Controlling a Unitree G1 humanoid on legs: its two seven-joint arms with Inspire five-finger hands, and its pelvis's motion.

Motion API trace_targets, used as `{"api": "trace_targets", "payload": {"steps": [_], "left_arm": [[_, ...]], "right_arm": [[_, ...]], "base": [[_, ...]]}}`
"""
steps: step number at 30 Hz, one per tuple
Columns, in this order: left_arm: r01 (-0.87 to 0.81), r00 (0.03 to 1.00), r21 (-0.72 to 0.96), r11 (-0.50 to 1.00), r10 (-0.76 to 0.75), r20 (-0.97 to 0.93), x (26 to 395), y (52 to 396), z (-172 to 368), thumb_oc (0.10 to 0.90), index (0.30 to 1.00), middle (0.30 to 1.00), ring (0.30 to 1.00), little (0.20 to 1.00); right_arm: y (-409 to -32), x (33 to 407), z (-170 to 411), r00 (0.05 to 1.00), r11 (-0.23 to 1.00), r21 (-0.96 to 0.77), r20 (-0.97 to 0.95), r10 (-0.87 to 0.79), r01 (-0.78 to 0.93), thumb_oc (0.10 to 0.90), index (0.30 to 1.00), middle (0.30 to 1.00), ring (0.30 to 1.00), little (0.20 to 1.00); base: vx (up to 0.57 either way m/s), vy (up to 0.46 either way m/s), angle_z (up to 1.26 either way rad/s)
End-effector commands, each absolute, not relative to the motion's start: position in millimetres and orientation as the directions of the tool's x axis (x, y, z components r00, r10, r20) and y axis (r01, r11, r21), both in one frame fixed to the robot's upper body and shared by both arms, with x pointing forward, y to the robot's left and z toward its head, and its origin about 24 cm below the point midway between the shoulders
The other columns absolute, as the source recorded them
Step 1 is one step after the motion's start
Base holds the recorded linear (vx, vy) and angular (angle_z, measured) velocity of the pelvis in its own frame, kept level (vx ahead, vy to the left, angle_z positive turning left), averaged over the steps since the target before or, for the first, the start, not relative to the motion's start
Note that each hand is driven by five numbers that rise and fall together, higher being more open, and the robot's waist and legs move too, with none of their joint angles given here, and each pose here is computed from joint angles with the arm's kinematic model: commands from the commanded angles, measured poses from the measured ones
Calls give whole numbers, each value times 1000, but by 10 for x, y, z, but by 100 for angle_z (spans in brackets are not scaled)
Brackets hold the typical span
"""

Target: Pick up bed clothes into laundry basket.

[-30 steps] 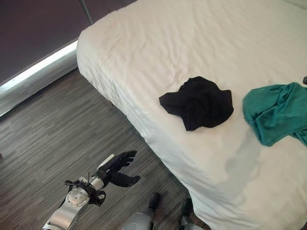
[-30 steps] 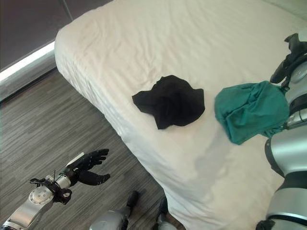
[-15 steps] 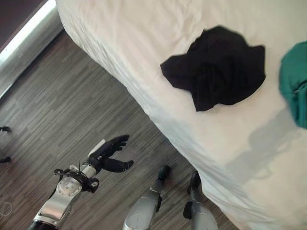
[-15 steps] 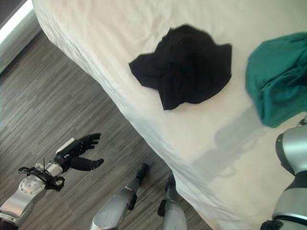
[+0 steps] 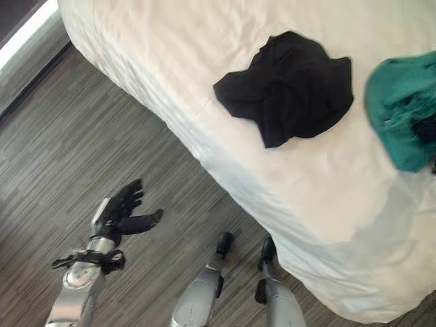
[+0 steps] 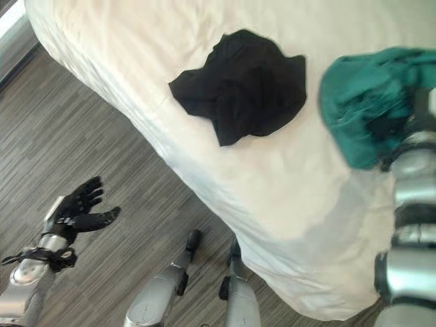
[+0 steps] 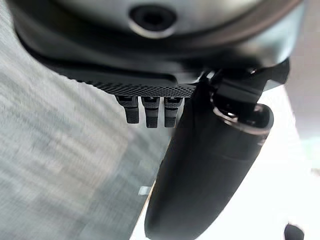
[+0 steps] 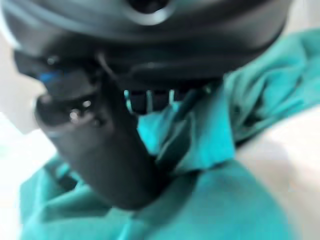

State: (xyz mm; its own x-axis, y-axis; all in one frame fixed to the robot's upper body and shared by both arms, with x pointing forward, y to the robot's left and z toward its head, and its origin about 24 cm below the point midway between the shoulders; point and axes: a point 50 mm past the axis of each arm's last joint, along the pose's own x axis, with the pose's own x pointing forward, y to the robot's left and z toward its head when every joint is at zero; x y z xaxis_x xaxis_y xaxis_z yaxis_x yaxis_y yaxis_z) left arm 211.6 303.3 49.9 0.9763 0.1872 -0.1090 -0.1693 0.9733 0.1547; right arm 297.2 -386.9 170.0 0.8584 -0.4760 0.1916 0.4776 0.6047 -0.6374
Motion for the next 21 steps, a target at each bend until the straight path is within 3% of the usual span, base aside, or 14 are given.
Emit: {"api": "trace_targets", "payload": {"steps": [1,4,9,10,11,14,18,21], "left_arm": [[-246,966,292,924,209,151,2331,3182,1103,800,900,900,900,900],[-187,976,677,712,57,210,2641,3170,1696,800,900,900,900,900],[-164,956,790,591,-101,275,2950,2858,2130,800,900,900,900,900],[-191,939,922,337,-211,271,3075,2640,2497,800,900,900,900,900],[-226,922,947,231,-265,284,3125,2501,2683,800,900,900,900,900],[-204,912,959,195,-318,258,3402,2217,2820,800,900,900,900,900],[-286,898,958,-21,-354,261,3706,1804,3148,800,900,900,900,900],[-310,895,949,-56,-354,271,3830,1595,3231,800,900,900,900,900]], "right_arm": [[-3453,2526,214,880,804,-595,-383,-282,-1,400,300,300,300,300],[-3283,2244,-239,812,858,-508,-530,-244,-74,400,300,300,300,300],[-3089,2068,-518,761,893,-429,-622,-182,-138,400,300,300,300,300],[-3035,1985,-612,734,903,-397,-661,-156,-165,400,300,300,300,300],[-3024,1944,-650,719,901,-391,-680,-145,-189,400,300,300,300,300],[-2943,1868,-703,703,900,-368,-703,-105,-234,400,300,300,300,300],[-2895,1798,-769,687,909,-342,-721,-90,-240,400,300,300,300,300],[-2874,1772,-787,686,914,-331,-723,-86,-234,400,300,300,300,300]], "base": [[144,-2,33],[94,39,25],[37,53,17],[98,84,-1],[70,68,-4],[68,66,-13],[52,45,-8],[38,19,-23]]}}
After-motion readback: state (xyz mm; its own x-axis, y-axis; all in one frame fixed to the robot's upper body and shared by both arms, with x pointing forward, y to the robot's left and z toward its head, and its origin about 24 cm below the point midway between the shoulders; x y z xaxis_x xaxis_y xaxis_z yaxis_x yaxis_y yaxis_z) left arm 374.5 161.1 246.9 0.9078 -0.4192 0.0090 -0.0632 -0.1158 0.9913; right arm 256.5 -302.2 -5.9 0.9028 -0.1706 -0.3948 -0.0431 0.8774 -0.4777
